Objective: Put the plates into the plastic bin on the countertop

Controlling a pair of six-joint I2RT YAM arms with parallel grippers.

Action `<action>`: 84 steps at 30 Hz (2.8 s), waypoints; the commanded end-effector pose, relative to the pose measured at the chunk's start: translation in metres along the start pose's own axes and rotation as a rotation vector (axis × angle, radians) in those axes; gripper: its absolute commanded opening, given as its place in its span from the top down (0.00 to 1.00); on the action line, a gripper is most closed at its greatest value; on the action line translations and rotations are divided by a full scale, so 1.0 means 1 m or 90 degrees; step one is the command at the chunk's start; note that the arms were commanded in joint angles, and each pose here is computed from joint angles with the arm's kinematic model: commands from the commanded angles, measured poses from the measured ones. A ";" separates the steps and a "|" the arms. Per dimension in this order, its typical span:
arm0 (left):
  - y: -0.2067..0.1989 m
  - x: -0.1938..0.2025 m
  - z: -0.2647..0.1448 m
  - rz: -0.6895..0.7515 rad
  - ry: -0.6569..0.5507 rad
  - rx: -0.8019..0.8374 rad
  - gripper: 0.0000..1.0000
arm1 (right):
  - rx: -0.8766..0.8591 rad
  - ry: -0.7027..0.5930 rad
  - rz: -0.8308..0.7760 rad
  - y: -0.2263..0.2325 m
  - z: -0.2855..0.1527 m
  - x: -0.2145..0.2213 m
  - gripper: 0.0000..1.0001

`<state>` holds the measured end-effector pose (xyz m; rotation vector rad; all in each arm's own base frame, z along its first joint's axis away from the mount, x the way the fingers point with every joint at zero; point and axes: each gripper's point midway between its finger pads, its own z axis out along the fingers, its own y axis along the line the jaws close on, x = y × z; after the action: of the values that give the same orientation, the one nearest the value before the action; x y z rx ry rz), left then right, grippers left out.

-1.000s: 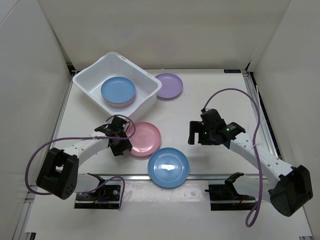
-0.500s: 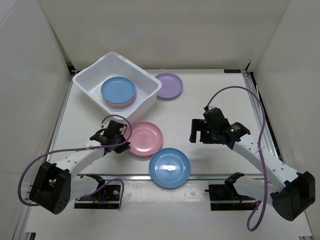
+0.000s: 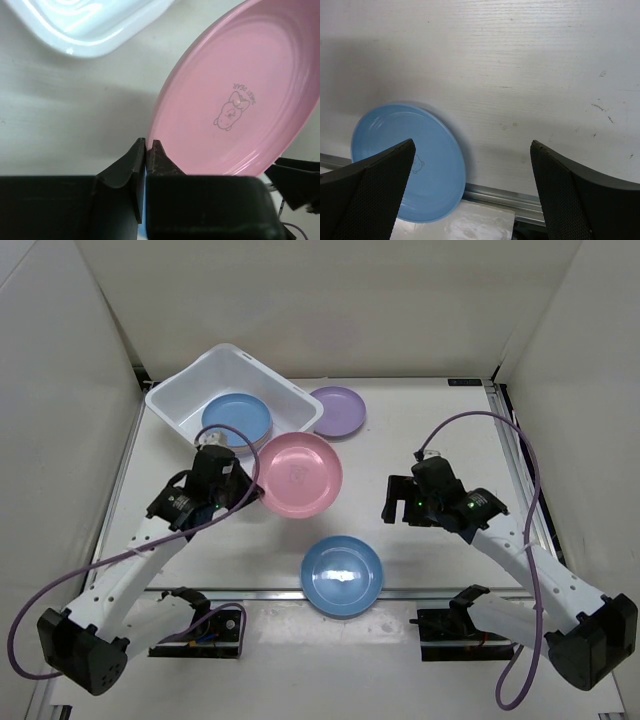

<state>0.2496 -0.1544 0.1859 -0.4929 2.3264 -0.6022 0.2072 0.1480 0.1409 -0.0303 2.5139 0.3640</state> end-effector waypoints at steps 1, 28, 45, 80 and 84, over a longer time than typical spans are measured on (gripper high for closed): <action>-0.033 -0.046 -0.022 0.044 -0.075 0.023 0.90 | 0.002 -0.034 -0.001 0.004 -0.007 -0.019 0.01; 0.076 -0.240 0.170 -0.064 -0.087 -0.196 0.67 | -0.068 0.102 -0.050 0.009 0.060 0.046 0.01; 0.081 -0.284 0.139 -0.076 -0.125 -0.213 0.00 | -0.176 0.245 -0.135 0.040 0.079 0.107 0.03; 0.056 -0.194 -0.053 0.026 -0.195 -0.175 0.01 | -0.132 -0.184 -0.188 0.157 -0.001 -0.239 1.00; 0.071 -0.190 -0.066 0.004 -0.213 -0.225 0.01 | -0.148 -0.186 -0.170 0.185 0.061 -0.286 1.00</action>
<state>0.3401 0.0034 0.2917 -0.6240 2.1179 -0.1719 0.4272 0.3138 0.3087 -0.3832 2.1324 0.5024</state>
